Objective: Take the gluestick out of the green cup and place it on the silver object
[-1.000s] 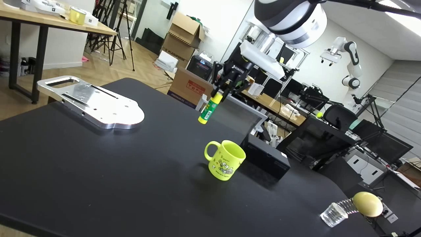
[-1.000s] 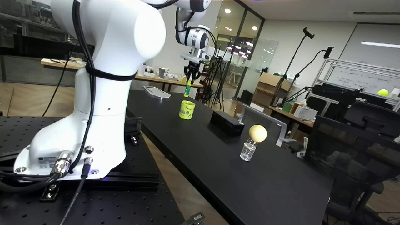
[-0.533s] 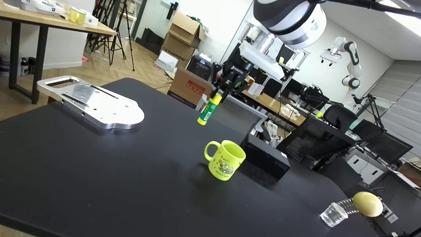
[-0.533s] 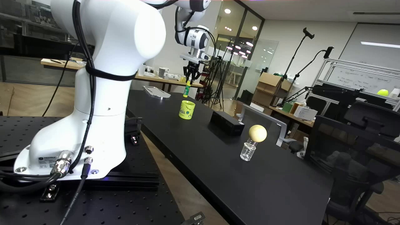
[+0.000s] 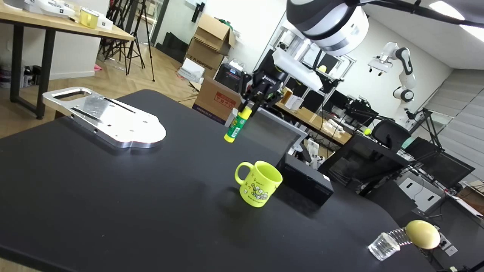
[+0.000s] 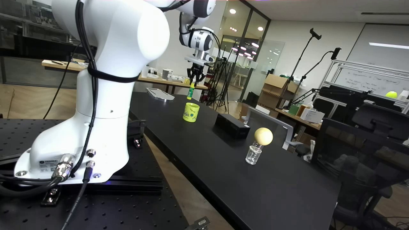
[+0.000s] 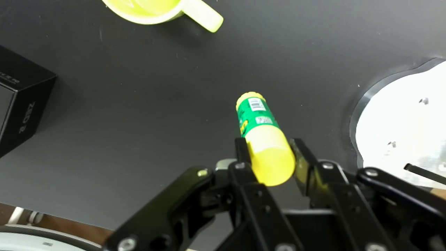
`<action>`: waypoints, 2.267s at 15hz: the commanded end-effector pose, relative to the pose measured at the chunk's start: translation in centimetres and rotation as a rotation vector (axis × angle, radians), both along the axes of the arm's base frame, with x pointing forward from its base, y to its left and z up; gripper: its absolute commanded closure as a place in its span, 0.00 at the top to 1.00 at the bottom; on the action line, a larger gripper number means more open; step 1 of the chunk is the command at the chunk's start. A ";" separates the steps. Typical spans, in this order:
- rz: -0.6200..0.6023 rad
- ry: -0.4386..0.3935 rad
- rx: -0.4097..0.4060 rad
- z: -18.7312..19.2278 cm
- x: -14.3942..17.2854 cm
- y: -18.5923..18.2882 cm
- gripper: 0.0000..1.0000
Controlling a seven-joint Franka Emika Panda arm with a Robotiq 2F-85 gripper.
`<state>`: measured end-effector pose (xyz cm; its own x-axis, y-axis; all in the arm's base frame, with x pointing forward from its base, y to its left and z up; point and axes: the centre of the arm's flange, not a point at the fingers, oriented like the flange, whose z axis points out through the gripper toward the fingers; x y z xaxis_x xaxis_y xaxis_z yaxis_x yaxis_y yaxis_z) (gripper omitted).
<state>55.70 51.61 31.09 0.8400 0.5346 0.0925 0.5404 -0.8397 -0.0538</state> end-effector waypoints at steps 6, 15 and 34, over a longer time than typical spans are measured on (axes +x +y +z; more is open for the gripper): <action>0.186 0.035 -0.061 0.5 1.7 9.3 0.08; 0.385 -0.069 -0.023 -1.6 -2.6 17.6 0.08; 0.574 -0.069 0.009 -3.3 -4.9 21.3 0.08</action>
<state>46.96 67.32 26.97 0.4237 0.8943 0.1442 0.9040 -0.4275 -0.0050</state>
